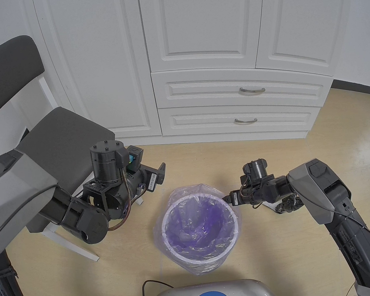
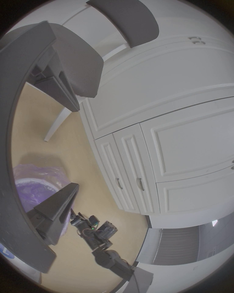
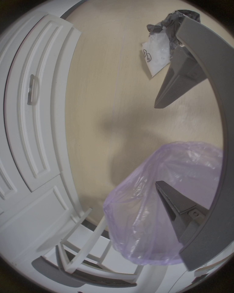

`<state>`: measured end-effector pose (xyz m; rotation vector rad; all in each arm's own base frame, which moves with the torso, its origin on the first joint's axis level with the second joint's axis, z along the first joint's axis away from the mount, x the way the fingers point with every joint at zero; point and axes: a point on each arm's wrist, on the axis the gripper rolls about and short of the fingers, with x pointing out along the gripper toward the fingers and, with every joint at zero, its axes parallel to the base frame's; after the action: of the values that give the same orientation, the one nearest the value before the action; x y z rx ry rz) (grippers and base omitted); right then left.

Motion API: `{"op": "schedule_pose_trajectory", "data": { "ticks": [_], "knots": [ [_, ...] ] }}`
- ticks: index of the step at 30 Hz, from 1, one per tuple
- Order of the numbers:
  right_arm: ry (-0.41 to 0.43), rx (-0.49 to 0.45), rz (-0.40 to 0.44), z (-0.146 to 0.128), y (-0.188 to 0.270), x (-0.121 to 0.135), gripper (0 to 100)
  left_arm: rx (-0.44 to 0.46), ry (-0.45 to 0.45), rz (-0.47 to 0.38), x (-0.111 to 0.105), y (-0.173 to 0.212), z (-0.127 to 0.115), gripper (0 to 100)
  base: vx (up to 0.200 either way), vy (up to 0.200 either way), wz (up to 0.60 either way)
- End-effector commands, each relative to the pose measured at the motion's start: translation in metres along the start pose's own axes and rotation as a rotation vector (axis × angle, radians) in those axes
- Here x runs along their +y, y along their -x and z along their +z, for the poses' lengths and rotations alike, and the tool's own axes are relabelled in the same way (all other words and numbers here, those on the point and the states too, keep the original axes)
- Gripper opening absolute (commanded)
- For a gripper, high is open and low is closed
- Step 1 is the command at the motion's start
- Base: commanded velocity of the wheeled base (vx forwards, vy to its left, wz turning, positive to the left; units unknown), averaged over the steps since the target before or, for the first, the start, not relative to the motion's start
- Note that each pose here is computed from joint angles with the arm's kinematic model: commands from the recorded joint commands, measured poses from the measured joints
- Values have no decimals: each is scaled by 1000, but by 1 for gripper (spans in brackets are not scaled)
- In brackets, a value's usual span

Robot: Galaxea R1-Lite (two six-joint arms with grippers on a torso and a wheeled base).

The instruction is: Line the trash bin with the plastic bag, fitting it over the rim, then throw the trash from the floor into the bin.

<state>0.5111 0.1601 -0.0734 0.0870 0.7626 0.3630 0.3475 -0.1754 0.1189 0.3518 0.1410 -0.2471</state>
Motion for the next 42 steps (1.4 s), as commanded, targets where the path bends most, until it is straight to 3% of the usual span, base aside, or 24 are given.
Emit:
{"op": "schedule_pose_trajectory", "data": {
  "ticks": [1, 11, 15, 21, 22, 25, 30, 39, 42],
  "knots": [
    [-38, -30, 26, -3, -5, 13, 100, -34, 2, -9, -7, 3, 5, 100, 0, 0, 0],
    [-58, -170, 78, -3, -16, 25, 100, -91, 23, -10, -8, 10, 14, 100, 0, 0, 0],
    [-64, -170, 62, -3, -16, 18, 100, -109, 27, -6, -8, 13, 13, 100, 0, 0, 0],
    [-81, -214, 17, 21, 2, 17, 100, -96, 20, -48, -23, 20, 9, 100, 0, 0, 0],
    [-99, -266, -44, 38, 18, 23, 100, -95, 22, -53, -25, 24, 5, 100, 0, 0, 0],
    [-103, -293, -124, 49, 53, 32, 100, -79, 23, -52, -24, 34, -12, 100, 0, 0, 0],
    [-80, -345, -134, 50, 109, 40, 100, -87, 29, -34, -22, 37, -28, 100, 0, 0, 0],
    [80, -562, -130, 12, 222, 47, 100, -104, 107, -29, -11, 58, -23, 100, 0, 0, 0],
    [136, -586, -190, 1, 260, 44, 100, -102, 135, -34, -7, 72, -22, 100, 0, 0, 0]
  ]
}}
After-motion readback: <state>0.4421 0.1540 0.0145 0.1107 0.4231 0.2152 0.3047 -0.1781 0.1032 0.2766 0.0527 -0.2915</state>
